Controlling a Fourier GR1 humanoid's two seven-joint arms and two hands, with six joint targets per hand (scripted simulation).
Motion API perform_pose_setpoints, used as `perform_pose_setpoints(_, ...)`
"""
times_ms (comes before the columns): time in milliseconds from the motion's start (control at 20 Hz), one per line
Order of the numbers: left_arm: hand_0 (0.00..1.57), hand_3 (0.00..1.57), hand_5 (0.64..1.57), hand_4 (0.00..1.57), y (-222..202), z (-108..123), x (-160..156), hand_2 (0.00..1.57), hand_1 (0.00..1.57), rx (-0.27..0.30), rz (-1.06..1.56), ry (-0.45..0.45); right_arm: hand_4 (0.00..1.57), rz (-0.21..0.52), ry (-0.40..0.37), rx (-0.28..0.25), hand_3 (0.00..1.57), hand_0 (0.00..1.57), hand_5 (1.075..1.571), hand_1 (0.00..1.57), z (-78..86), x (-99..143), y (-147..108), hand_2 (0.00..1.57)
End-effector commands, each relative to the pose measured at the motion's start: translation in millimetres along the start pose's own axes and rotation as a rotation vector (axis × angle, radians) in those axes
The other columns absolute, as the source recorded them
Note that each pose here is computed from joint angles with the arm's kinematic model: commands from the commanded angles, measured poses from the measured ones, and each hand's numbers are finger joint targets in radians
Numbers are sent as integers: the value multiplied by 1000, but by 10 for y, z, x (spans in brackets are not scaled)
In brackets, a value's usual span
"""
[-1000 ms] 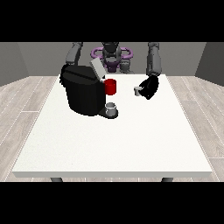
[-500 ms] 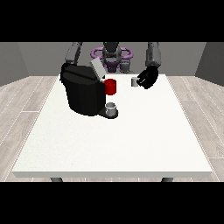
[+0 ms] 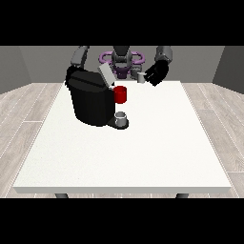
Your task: Insert the coffee pod into the coffee machine and close the lid
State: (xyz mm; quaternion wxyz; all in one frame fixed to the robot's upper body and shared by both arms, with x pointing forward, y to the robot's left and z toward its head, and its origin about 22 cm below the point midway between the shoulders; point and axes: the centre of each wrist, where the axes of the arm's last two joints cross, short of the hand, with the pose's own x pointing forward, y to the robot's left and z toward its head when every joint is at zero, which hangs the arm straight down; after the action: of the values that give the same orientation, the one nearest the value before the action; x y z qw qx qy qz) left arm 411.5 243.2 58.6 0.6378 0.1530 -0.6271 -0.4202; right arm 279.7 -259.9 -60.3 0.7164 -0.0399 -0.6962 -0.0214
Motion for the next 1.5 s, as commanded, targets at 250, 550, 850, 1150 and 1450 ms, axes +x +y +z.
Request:
perform_pose_setpoints(250, 1365, 1359, 1571, 658, 102, -129, 446, 1412, 1365, 7, 46, -26, 197, -24, 3, -3, 0, 0, 1571, 0, 31, -30, -293, 0)
perform_pose_setpoints(550, 1500, 1248, 1571, 622, 617, -232, 920, 1467, 1500, 111, 40, -52, 240, -30, -75, 43, 0, 0, 1571, 0, -175, 149, -246, 0)
perform_pose_setpoints(850, 1417, 1363, 1571, 643, 1019, -194, 1000, 1451, 1417, 229, 59, -89, 136, -12, -210, 107, 0, 0, 1571, 0, -371, 398, -139, 0)
perform_pose_setpoints(1150, 1391, 1409, 1571, 605, 1175, -179, 1027, 1439, 1391, 283, 84, -88, 68, -36, -240, 212, 0, 0, 1571, 0, -394, 397, -101, 0)
perform_pose_setpoints(1450, 1452, 1390, 1571, 595, 1185, -234, 1289, 1483, 1452, 294, 91, -127, 286, -48, -256, 179, 0, 0, 1571, 0, -473, 328, -172, 0)
